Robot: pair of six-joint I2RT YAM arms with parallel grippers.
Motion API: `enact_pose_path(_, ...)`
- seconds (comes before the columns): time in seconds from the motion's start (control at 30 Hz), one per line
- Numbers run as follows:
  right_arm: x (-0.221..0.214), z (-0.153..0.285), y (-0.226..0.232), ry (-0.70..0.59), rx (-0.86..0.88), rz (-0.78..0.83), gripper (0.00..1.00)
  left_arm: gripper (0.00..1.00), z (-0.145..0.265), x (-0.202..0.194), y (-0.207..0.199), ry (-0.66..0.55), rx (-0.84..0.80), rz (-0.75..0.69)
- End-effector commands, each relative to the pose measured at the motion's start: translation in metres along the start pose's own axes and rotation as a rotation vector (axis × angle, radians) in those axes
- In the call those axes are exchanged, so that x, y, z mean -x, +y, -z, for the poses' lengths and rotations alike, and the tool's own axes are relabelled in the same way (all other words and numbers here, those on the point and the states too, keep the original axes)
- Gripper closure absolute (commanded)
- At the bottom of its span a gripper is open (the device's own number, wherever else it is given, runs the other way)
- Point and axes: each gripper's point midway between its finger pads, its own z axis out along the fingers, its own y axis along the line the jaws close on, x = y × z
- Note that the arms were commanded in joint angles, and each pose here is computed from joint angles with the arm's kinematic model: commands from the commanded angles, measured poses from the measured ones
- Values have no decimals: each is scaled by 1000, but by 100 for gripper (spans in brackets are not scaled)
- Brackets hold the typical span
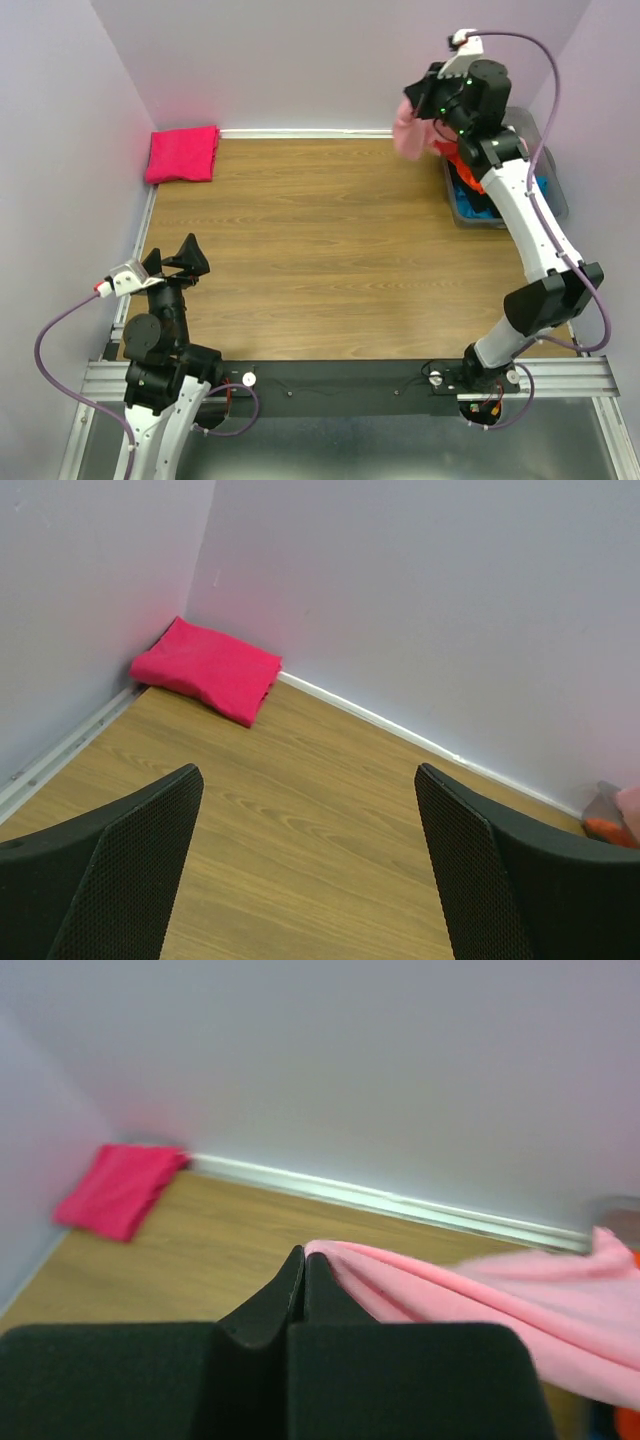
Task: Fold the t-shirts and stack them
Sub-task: Move the tshirt to the center of the board, then flatten the tshirt out
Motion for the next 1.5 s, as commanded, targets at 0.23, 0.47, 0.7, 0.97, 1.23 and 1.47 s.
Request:
enact_pose_path(0.23,-220,69,285,548,635,-167,99,2,-7,12,-46,40,-169,82)
enact_pose_path(0.47,-299,128,369,752,822,-118,79,2,-11,4,-52,87,-179,95)
enact_pose_path(0.7,-286,72,278,608,483,34,37,2,-11,-20,-55,186,-183,112)
enact_pose_path(0.97,-331,12,125,710,139,-111,47,2,-17,-93,-76,481,-247,110)
enact_pose_path(1.23,-353,-60,97,681,119,-231,47,2,-5,-167,-85,791,-276,103)
enact_pose_path(1.47,-382,-97,97,693,122,-265,45,2,7,-204,-86,939,-253,98)
